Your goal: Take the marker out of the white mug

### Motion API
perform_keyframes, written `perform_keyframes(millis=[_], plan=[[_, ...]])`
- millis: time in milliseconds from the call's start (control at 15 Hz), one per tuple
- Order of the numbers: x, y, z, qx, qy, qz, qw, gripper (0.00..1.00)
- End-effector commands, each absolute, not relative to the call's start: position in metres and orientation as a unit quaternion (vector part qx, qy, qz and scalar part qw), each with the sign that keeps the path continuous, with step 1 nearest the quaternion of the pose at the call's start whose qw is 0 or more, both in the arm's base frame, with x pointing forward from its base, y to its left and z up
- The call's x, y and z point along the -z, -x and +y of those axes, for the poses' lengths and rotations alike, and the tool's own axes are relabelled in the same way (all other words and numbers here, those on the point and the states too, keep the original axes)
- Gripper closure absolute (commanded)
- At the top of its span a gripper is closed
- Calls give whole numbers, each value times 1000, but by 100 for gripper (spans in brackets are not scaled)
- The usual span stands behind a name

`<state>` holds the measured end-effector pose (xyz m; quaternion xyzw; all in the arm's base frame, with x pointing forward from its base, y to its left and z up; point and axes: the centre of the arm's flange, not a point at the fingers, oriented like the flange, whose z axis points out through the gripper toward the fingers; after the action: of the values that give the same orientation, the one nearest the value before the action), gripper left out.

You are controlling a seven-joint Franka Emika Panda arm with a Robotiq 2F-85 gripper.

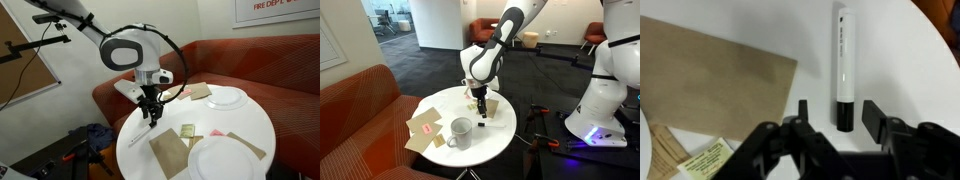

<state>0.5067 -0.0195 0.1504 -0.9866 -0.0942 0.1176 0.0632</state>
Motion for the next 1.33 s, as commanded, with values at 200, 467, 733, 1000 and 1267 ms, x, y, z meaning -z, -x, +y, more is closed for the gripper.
perform_keyframes(millis=[200, 467, 733, 1000, 1267], plan=[[-181, -508, -12, -97, 989, -98, 56, 0], [-220, -501, -2, -76, 990, -112, 39, 0], [-261, -489, 13, -61, 989, -128, 29, 0], [-300, -467, 31, -52, 989, -137, 17, 0], [-327, -450, 46, -43, 989, -139, 1, 0]])
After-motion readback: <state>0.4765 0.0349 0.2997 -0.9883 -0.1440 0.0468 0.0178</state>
